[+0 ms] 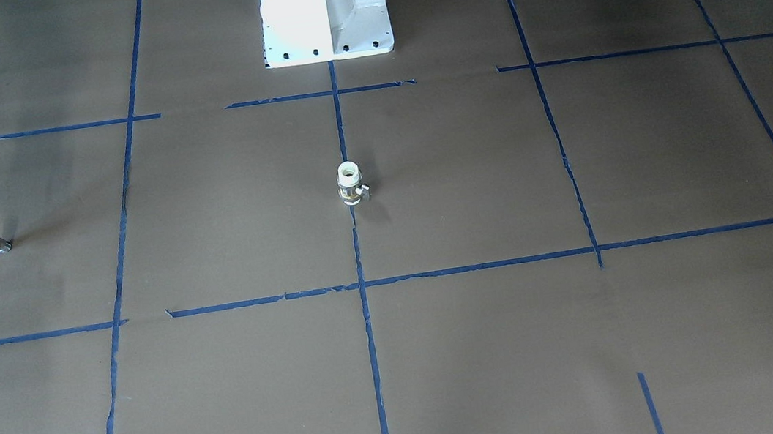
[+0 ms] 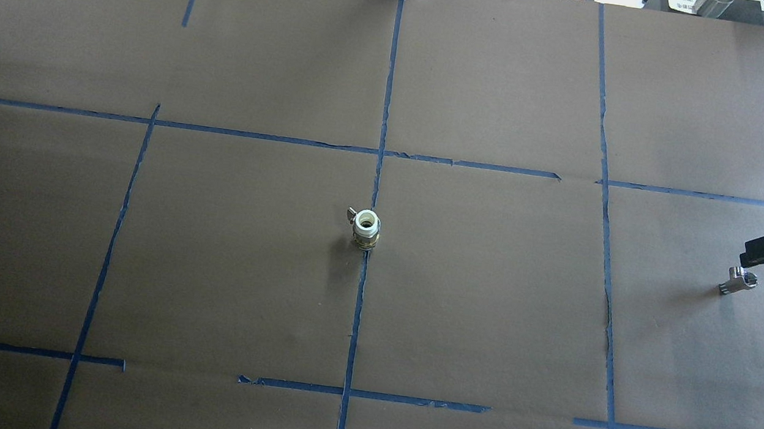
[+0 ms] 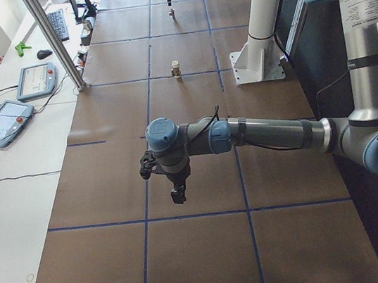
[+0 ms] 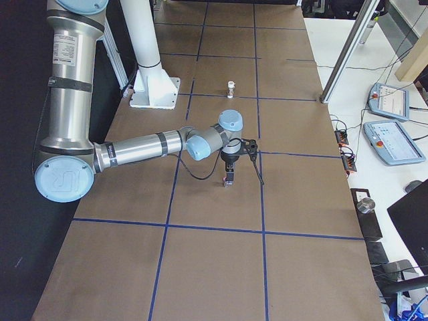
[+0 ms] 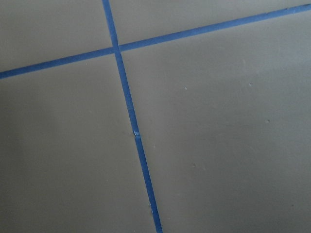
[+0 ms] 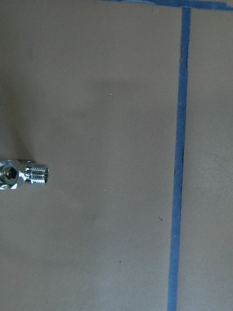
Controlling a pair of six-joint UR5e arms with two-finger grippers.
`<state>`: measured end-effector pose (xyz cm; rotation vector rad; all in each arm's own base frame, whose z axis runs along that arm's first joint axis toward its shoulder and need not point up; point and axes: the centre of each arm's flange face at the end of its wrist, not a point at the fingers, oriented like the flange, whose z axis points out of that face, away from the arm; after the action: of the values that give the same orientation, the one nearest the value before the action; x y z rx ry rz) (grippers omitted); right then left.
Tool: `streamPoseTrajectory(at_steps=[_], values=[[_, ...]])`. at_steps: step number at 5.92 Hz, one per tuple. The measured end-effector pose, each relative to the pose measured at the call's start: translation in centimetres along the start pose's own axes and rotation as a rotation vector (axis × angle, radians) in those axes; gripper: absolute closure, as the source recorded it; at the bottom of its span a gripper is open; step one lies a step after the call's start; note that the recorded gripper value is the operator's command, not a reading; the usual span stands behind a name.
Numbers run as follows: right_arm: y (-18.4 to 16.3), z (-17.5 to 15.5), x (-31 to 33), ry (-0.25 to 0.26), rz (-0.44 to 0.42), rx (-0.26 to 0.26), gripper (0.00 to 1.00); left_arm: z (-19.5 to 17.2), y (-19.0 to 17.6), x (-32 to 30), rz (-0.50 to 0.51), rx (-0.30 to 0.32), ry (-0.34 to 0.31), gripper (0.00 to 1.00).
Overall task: Assemble PPR valve and pipe with both arms
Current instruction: 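Lower the right gripper onto the chrome valve fitting and grasp it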
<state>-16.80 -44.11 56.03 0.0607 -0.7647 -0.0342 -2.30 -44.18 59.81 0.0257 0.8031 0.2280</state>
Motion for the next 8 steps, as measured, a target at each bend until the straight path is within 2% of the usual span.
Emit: streamPoseTrajectory(at_steps=[3, 6, 7, 8], values=[[0.2, 2.8, 0.2, -0.029, -0.046, 0.002, 0.00, 0.1, 0.2, -0.2, -0.005, -0.001, 0.000, 0.00], [0.6, 4.2, 0.1, -0.019, -0.060, -0.020, 0.01, 0.0, 0.2, -0.2, -0.006, -0.001, 0.000, 0.00], [0.7, 4.6, 0.2, -0.015, -0.060, -0.026, 0.19, 0.1, 0.2, -0.3, -0.007, -0.001, 0.000, 0.00], [0.8, 4.7, 0.2, -0.014, -0.060, -0.028, 0.75, 0.1, 0.2, -0.3, -0.006, -0.002, 0.000, 0.00]])
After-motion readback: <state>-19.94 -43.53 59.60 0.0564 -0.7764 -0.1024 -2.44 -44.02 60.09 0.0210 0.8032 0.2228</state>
